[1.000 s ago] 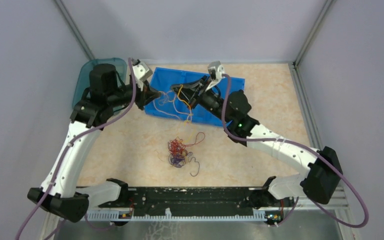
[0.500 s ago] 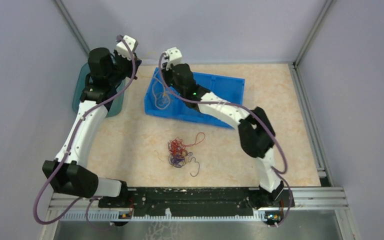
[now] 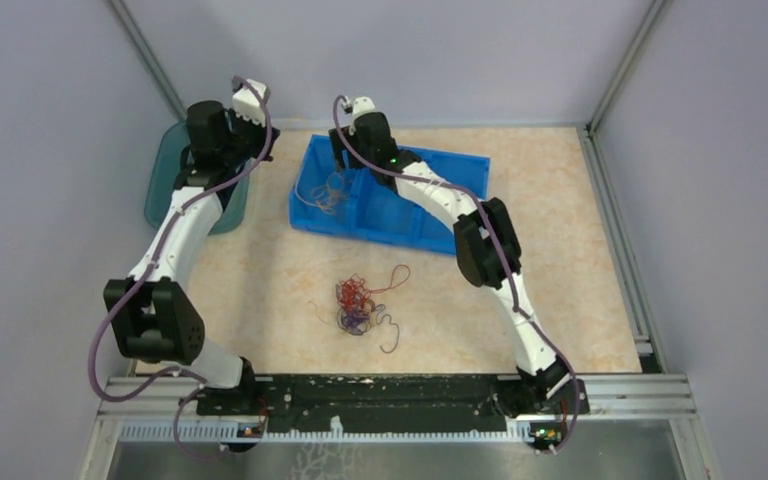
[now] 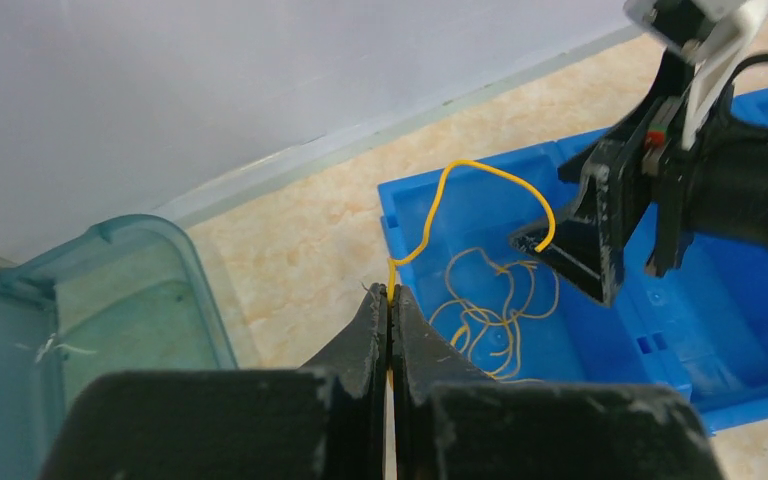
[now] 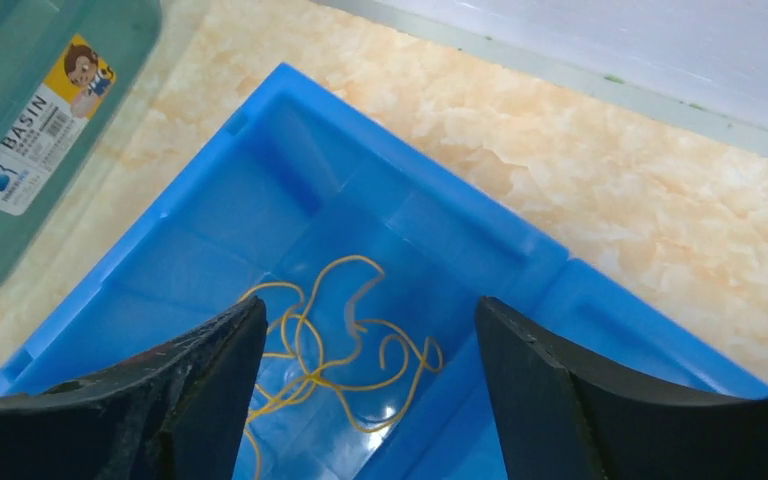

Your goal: Untangle the cables

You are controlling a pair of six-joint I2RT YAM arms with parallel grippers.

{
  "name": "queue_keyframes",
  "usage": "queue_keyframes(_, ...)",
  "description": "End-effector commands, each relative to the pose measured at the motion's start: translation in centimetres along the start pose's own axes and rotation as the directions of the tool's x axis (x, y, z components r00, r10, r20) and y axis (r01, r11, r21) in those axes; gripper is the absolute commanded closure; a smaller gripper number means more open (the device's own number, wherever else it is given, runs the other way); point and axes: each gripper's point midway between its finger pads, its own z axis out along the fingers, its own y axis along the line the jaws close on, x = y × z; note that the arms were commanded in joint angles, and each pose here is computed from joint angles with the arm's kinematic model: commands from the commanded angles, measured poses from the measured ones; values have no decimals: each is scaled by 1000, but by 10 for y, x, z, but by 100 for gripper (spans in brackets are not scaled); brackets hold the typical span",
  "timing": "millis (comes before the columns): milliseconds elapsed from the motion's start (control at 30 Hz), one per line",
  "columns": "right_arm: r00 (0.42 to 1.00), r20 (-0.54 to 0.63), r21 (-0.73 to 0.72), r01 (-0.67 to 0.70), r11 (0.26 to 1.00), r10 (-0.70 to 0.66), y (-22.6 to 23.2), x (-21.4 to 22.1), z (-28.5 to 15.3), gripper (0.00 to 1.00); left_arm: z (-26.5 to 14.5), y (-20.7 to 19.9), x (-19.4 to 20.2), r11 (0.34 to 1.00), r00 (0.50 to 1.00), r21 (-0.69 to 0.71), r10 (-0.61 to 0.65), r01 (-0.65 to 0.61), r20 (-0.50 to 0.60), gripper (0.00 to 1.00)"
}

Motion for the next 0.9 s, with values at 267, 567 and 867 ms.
queue_keyframes(267, 966, 212, -92, -129, 987, 146, -19, -101, -119, 21, 30, -41, -17, 989, 1000, 147, 3, -6, 21, 100)
queue_keyframes(567, 919, 343, -117, -164, 980, 195, -34, -104, -221, 21, 67, -67, 53, 991, 980, 104, 105, -88, -167, 99)
queue_keyframes(867, 914, 322, -128, -216, 968, 247, -37, -70, -263, 20, 85, -65, 94, 970, 929, 166, 221, -178, -297, 69)
